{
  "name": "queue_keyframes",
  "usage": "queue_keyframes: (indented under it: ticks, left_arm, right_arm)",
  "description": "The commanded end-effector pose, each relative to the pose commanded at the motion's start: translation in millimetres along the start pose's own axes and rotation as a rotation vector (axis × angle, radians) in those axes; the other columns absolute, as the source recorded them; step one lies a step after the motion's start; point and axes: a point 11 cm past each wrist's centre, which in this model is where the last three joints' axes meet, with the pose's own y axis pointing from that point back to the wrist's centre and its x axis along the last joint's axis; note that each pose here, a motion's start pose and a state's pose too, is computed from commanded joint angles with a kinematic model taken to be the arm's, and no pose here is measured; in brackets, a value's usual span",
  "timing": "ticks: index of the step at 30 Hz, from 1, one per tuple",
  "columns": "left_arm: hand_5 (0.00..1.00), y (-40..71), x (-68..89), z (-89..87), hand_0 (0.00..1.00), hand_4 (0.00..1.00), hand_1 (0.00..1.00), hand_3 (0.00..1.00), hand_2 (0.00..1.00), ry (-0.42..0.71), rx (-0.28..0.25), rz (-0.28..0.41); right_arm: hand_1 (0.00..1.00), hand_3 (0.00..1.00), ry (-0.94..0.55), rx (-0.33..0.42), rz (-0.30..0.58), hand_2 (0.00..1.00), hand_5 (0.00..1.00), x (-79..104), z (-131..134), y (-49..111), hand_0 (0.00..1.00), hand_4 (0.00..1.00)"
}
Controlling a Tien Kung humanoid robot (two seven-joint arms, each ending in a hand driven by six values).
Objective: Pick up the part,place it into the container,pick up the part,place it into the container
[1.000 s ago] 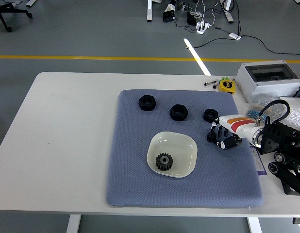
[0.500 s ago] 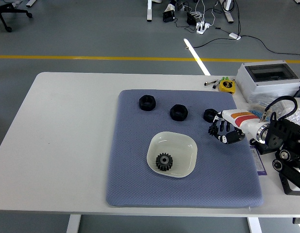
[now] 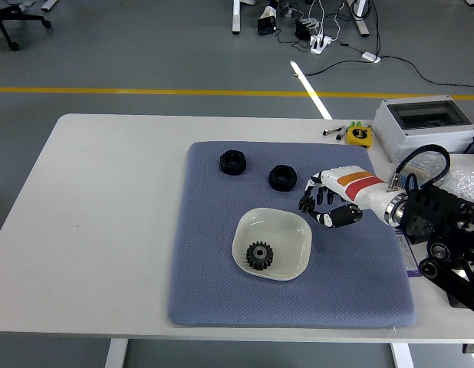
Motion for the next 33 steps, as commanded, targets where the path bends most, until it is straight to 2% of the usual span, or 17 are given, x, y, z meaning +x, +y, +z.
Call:
queue_keyframes:
  ticks: [9, 14, 23, 33]
  left_arm:
    - [0.616, -0.2, 0.8, -1.2, 0.663, 0.641, 0.536, 0.563, 0.572, -0.004, 0.002, 0.002]
    - [0.612, -0.3, 1.4, -2.0, 0.662, 0.638, 0.538, 0.563, 0.570, -0.006, 0.004, 0.004]
    - [0.615, -0.4, 1.3, -2.7, 0.660, 0.640, 0.534, 0.563, 0.567, -0.011, 0.006, 0.004]
    - [0.614, -0.4, 3.8, -1.6, 0.659, 0.640, 0.533, 0.563, 0.566, -0.009, 0.004, 0.010]
  right_arm:
    - [0.403, 0.495, 0.028, 0.112, -0.020, 0.465, 0.175, -7.0, -44.0, -1.1, 0.293, 0.621]
    - [0.405, 0.498, 0.042, 0.150, -0.054, 0.467, 0.178, -20.4, -59.0, 0.4, 0.295, 0.627]
    - [0.409, 0.501, 0.042, 0.156, -0.087, 0.477, 0.194, -40.3, -69.7, -2.5, 0.302, 0.649]
    - [0.411, 0.506, 0.047, 0.146, -0.081, 0.487, 0.195, -44.8, -68.8, -8.3, 0.296, 0.654]
